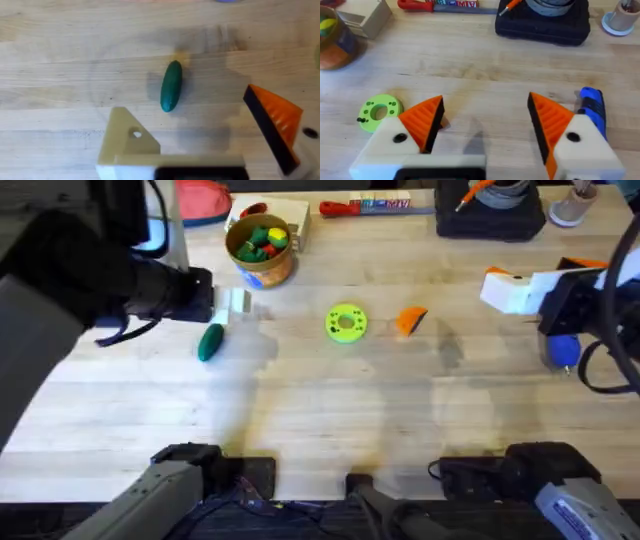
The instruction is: Pick up the gripper from the table and insert it into the empty holder that is missing its gripper. Then pick up a screw, insert it into the mounting hole, and use the screwdriver to tighten it. Finally, clean up the table by picking up the vegetable and placing it into the bucket.
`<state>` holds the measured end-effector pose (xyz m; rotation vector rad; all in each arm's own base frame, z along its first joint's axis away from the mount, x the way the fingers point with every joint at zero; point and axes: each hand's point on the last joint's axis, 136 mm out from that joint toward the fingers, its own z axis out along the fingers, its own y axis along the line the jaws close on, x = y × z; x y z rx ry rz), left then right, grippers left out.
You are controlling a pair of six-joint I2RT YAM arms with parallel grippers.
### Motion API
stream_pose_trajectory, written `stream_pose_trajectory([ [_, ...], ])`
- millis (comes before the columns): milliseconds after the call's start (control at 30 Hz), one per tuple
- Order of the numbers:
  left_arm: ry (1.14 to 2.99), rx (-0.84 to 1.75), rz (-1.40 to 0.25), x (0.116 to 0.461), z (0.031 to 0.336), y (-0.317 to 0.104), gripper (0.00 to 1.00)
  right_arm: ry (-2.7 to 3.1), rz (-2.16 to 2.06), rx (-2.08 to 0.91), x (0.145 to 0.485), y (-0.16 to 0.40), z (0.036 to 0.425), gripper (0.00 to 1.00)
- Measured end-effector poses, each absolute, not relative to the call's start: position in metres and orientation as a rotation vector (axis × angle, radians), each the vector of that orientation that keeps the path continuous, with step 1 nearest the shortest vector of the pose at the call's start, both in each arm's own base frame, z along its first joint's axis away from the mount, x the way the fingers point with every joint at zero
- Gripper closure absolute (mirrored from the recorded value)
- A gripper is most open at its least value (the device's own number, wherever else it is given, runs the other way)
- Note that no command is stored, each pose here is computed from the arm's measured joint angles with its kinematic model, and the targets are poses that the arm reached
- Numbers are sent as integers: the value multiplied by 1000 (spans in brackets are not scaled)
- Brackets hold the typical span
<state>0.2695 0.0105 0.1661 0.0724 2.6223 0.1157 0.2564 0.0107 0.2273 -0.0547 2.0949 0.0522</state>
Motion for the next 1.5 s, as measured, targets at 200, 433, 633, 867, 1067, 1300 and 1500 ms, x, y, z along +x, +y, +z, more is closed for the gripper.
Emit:
stream_pose_trajectory([
  [200, 2807, 87, 127, 272, 121, 12, 401, 2095, 50, -59, 256, 11, 227, 10],
  [433, 2779, 141, 144, 268, 131, 6, 970, 2095, 48, -62, 256, 11, 227, 10],
  [633, 2499, 430, 43, 258, 187, -58, 113, 2100, 48, -62, 256, 11, 226, 10],
  [867, 2099, 702, -225, 239, 256, -149, 15, 2103, 48, -62, 255, 11, 225, 10],
  [1067, 1956, 784, -330, 231, 280, -186, 14, 2103, 48, -62, 255, 11, 225, 10],
  [1300, 2008, 822, -323, 222, 267, -184, 14, 2103, 48, -62, 255, 11, 225, 10],
  [1500, 2025, 832, -321, 224, 261, -187, 15, 2103, 48, -62, 255, 11, 225, 10],
])
